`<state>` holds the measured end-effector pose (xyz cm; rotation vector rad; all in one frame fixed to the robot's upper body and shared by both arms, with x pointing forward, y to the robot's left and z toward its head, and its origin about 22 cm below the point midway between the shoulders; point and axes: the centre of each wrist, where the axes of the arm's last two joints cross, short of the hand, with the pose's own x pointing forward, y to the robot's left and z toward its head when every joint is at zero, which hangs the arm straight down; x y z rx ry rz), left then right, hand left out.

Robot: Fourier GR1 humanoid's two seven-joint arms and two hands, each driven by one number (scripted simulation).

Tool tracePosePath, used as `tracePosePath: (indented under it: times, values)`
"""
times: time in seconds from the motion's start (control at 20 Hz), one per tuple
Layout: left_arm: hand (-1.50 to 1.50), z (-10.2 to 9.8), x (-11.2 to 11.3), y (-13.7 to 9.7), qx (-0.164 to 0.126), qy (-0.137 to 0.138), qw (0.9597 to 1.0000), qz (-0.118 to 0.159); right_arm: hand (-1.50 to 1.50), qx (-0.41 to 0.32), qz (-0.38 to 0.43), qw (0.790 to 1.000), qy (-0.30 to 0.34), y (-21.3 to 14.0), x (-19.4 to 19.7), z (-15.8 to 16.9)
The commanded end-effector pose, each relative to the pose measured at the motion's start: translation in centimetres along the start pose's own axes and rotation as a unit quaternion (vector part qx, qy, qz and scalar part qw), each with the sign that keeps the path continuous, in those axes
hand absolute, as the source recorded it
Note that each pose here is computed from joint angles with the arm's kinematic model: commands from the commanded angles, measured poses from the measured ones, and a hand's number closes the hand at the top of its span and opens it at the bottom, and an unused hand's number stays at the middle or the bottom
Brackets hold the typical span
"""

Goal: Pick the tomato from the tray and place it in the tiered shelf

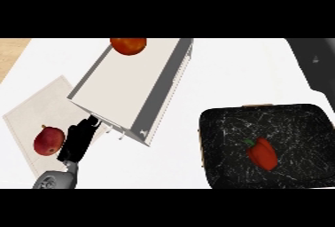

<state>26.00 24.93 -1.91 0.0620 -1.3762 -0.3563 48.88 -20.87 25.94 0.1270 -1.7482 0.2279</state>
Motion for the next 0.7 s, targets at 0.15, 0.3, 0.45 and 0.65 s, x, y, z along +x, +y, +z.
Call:
tracePosePath:
  times: [0.15, 0.3, 0.45, 0.65]
  values:
    - [0.00, -0.5, 0.3, -0.6, -0.006, -0.007, 0.9999, 0.005, -1.50, 0.008, 0.019, 0.999, -0.024, -7.9, -0.9, 3.1]
    - [0.00, -0.7, 1.0, -0.3, -0.011, -0.007, 0.9999, -0.002, -1.50, 0.021, 0.026, 0.999, -0.035, -9.1, -0.8, 3.7]
    - [0.00, -0.3, 0.0, -2.0, -0.018, -0.003, 0.9998, 0.001, -1.50, 0.029, 0.043, 0.998, -0.035, -9.6, -0.9, 3.9]
    - [0.00, -1.0, 1.0, 0.1, -0.015, 0.000, 0.9999, -0.006, -1.50, 0.041, 0.070, 0.996, -0.033, -10.2, -0.5, 4.1]
